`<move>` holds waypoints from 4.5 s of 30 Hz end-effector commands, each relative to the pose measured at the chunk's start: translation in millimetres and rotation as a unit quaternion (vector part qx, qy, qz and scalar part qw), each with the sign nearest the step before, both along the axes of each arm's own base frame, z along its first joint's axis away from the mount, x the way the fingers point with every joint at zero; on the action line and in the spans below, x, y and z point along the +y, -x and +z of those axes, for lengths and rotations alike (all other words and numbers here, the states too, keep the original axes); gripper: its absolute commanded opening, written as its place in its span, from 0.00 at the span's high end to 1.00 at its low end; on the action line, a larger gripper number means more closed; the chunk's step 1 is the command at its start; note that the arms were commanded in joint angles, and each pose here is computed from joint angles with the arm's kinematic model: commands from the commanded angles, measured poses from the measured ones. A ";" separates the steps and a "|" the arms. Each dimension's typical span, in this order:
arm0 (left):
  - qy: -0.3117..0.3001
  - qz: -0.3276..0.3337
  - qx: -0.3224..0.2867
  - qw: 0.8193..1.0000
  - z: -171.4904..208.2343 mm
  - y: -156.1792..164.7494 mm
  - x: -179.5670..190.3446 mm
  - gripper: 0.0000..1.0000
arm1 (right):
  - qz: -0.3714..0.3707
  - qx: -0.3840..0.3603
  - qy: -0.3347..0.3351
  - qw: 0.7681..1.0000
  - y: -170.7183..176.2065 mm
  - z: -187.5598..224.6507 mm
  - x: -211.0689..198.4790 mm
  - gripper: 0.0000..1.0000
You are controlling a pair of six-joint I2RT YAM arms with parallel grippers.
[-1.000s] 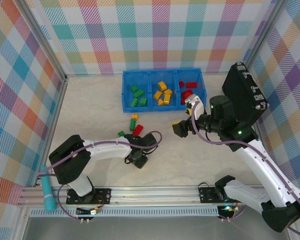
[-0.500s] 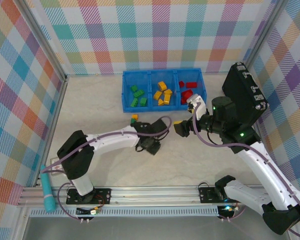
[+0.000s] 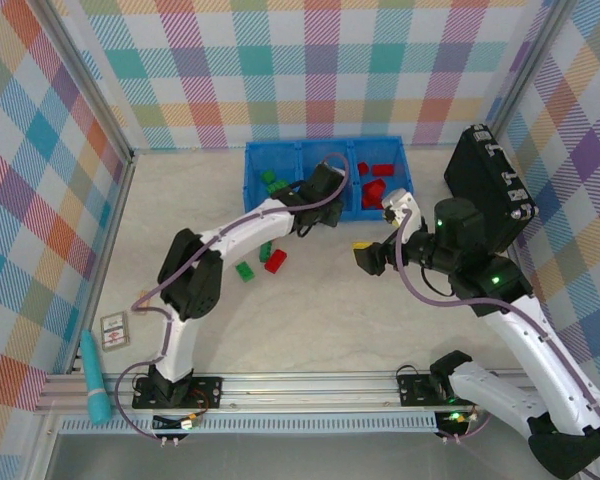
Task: Sort the legos into containers by color
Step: Place the lego in the container, then pick up the lego from the center of the table, then place the lego in the container.
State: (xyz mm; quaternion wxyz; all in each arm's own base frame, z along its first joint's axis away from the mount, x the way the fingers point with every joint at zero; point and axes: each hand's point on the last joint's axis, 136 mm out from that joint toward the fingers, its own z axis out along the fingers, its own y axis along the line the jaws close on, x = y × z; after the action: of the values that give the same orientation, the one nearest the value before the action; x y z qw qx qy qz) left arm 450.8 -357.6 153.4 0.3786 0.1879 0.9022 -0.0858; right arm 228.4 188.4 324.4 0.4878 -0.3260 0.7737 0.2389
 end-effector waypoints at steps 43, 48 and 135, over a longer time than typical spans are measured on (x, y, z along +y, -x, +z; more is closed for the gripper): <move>-0.001 0.074 -0.107 0.992 107.6 1.1 69.9 0.40 | 0.017 0.006 -0.007 1.000 0.0 -9.3 8.1 0.01; -0.030 0.119 -0.027 0.992 83.3 46.8 122.3 0.42 | 0.010 0.009 -0.004 1.000 -4.0 -11.5 7.7 0.01; 0.051 0.202 0.059 0.976 25.3 -6.2 157.7 0.85 | 0.008 0.073 0.028 0.997 -36.0 -39.7 26.0 0.01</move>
State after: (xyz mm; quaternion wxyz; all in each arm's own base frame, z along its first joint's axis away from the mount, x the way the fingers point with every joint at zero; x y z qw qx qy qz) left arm 439.4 -200.8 160.7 0.3095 -0.0255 0.9483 -0.0652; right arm 265.9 212.2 272.4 0.4028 -0.3269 0.8215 0.2368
